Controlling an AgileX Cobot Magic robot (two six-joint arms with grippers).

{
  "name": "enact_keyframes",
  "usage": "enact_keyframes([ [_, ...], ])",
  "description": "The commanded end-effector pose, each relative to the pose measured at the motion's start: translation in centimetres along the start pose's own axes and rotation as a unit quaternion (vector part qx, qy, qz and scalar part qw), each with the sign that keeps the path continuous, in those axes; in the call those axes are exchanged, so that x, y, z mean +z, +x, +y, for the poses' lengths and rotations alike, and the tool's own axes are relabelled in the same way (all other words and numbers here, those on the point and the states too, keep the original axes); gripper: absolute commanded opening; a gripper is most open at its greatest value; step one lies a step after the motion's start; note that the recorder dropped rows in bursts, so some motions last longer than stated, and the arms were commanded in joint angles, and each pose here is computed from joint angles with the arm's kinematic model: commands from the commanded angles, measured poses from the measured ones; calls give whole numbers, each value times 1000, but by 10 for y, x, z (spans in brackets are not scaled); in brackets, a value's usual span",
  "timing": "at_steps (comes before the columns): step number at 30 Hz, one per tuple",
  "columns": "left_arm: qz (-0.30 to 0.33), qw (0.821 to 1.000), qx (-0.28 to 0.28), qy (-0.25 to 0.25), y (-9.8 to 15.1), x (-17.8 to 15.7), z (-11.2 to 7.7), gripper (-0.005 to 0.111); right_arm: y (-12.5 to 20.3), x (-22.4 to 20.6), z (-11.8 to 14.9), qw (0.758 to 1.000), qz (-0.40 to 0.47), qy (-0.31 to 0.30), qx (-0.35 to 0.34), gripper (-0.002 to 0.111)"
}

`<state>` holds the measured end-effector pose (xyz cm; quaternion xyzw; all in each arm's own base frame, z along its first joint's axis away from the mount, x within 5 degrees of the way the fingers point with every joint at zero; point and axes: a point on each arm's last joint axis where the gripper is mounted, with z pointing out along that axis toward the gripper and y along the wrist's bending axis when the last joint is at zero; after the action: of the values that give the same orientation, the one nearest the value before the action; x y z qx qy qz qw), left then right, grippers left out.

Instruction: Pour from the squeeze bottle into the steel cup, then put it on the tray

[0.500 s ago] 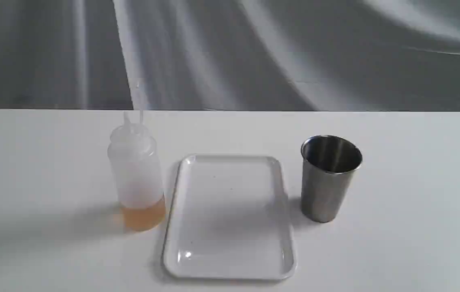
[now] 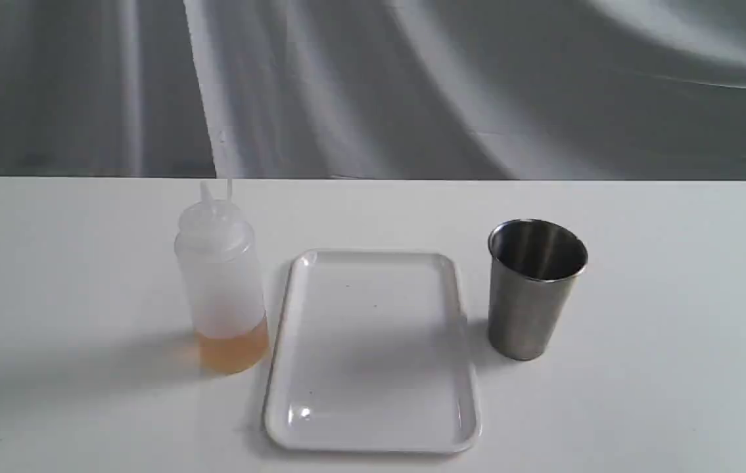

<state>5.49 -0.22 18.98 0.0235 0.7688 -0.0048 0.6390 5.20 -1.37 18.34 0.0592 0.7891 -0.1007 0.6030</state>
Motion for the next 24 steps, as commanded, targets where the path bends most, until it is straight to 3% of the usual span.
enact_keyframes([
  [1,-3,1000,-1,2,1,0,0,0,1,0,0,1000,-1,3,2,0],
  [14,-3,1000,-2,2,1,0,0,0,-4,0,0,1000,-29,4,1,0],
  [19,-3,1000,-1,2,1,0,0,0,-26,-4,0,988,-152,-1,33,0],
  [24,-3,1000,-1,2,1,0,0,0,-53,-18,-7,943,-314,5,106,0],
])
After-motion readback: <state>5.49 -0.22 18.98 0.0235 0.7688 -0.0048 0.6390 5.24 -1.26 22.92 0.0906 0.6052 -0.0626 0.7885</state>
